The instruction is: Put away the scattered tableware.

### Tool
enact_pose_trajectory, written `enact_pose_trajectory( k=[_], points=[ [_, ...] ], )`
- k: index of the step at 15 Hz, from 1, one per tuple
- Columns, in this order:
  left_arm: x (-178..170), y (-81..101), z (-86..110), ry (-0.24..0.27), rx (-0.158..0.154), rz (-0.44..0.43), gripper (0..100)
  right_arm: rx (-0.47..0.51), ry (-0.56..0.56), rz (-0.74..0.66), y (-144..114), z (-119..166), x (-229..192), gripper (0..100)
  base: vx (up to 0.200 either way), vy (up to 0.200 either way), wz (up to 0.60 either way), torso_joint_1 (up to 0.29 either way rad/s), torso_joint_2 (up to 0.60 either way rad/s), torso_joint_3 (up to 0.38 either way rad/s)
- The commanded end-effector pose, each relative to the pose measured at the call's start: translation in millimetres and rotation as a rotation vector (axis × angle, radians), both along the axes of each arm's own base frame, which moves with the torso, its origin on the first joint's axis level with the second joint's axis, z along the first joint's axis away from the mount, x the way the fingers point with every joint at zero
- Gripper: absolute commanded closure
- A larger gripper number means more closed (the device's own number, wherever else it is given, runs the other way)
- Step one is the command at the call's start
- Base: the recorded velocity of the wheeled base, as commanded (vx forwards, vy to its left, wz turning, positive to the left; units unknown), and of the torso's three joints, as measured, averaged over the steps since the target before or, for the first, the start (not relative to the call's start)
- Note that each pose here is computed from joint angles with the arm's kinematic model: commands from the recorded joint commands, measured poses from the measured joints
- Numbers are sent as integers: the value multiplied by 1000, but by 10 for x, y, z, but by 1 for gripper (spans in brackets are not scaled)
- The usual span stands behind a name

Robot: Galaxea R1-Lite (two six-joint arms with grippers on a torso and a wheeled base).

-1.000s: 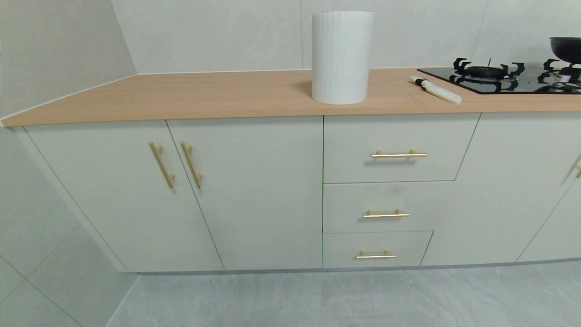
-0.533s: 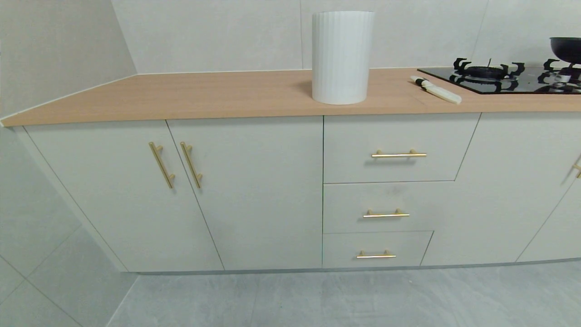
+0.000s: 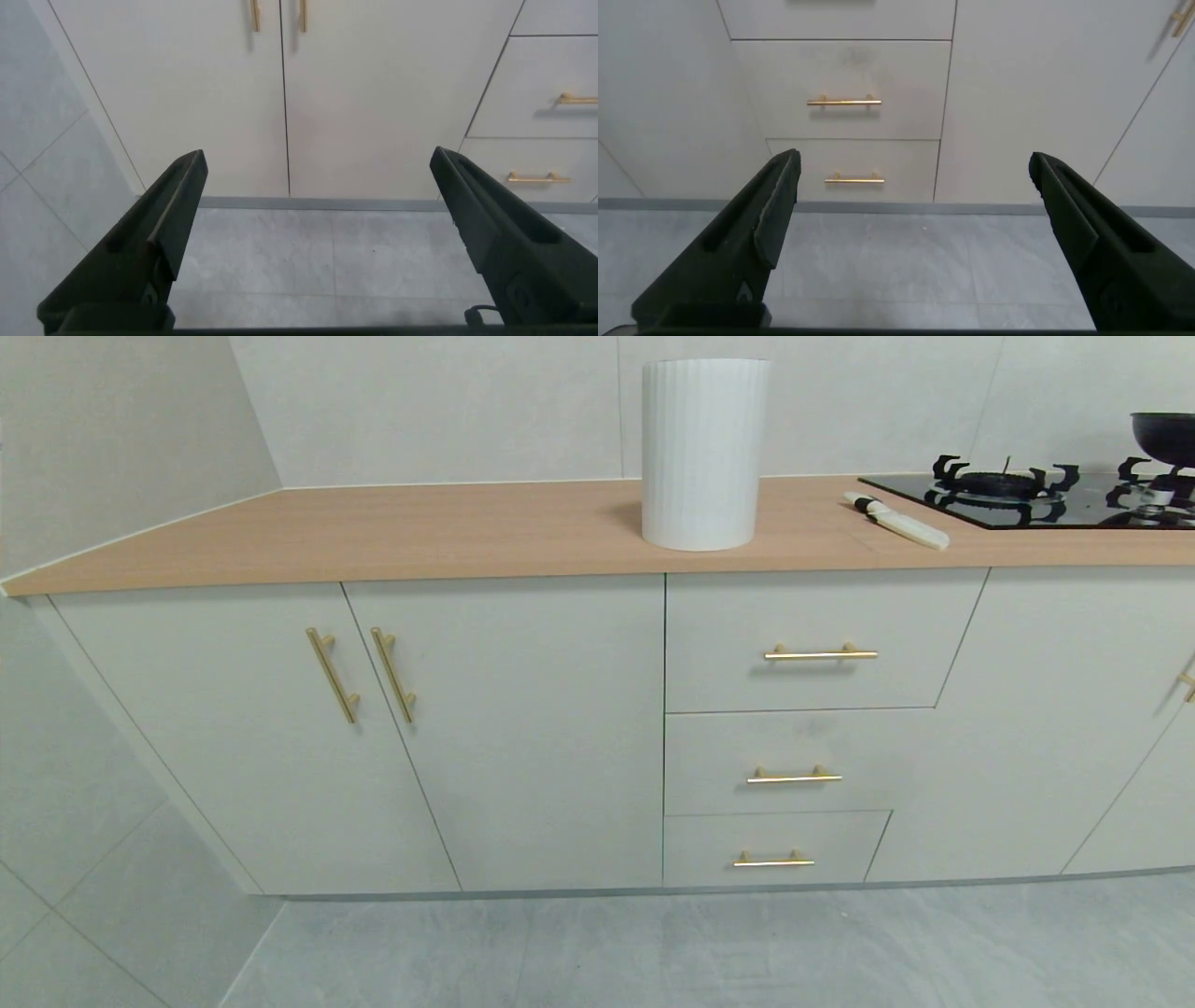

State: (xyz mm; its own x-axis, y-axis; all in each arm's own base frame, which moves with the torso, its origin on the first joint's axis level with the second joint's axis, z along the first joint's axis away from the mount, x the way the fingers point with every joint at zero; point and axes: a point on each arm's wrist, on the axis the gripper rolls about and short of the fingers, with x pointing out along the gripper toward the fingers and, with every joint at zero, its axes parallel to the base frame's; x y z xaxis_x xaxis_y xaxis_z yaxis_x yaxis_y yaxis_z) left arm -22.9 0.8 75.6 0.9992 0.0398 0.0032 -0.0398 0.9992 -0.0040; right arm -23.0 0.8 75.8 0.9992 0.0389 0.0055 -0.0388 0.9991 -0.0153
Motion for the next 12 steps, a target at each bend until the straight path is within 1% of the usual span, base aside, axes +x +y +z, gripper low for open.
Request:
enact_pose_trajectory(
  k=[1,6,12],
  points=[
    [1,0,1,0,-1,0,0,1,3,4,1,0,2,0,0,0,0,0,0,0],
    [1,0,0,2,1,0,0,6,3,12,2,0,2,0,0,0,0,0,0,0],
    [1,0,0,2,-1,0,0,7,3,13,3,0,2,0,200,0,0,2,-1,6]
  ],
)
